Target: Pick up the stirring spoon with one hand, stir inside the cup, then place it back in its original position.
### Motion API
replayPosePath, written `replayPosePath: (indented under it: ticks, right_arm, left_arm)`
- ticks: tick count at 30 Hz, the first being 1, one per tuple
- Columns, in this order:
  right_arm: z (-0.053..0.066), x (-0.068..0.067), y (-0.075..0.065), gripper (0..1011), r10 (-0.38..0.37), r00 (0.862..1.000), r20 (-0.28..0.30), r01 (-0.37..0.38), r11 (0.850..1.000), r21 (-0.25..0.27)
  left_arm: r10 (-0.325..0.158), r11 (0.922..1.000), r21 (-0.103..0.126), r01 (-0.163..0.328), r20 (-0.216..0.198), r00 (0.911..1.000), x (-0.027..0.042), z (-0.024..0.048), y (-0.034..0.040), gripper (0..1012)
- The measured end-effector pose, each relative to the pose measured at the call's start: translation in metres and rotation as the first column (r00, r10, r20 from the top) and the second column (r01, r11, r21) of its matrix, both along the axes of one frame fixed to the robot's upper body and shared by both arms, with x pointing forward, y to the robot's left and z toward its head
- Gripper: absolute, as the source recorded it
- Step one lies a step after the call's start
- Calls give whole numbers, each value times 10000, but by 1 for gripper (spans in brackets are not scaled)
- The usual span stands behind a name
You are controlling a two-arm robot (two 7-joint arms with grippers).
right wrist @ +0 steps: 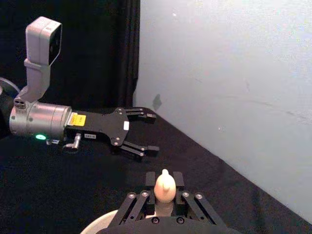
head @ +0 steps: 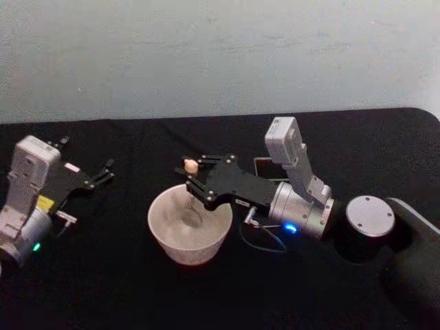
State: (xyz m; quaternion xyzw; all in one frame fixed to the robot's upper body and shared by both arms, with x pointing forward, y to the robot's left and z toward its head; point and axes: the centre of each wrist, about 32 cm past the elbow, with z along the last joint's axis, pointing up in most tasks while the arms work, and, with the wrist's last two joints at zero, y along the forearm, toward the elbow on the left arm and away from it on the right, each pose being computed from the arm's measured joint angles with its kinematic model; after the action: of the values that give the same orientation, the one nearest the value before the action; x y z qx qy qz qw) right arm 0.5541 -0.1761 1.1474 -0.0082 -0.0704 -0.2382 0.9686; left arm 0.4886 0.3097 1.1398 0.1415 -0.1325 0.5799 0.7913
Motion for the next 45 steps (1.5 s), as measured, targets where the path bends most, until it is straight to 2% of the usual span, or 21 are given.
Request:
replayPosePath:
  ticks: [12,25,36,45]
  right_arm:
    - [-54,28,58,210,-55,10000,-6,55,9999,93]
    - [11,3,-71,210,-353,9994,73,351,9992,205]
    - [37,-134,-192,210,-75,9999,-68,76,9998,191]
    - [44,-245,-150,210,543,9984,-183,-539,9983,236]
  left_arm:
    - [-1,10000,0,1,0,10000,0,0,0,1001]
    - [0,10000,0,0,1,10000,0,0,0,1001]
    - [0,10000,0,0,-1,10000,0,0,0,1001]
    - [0,10000,0,0,0,10000,0,0,0,1001]
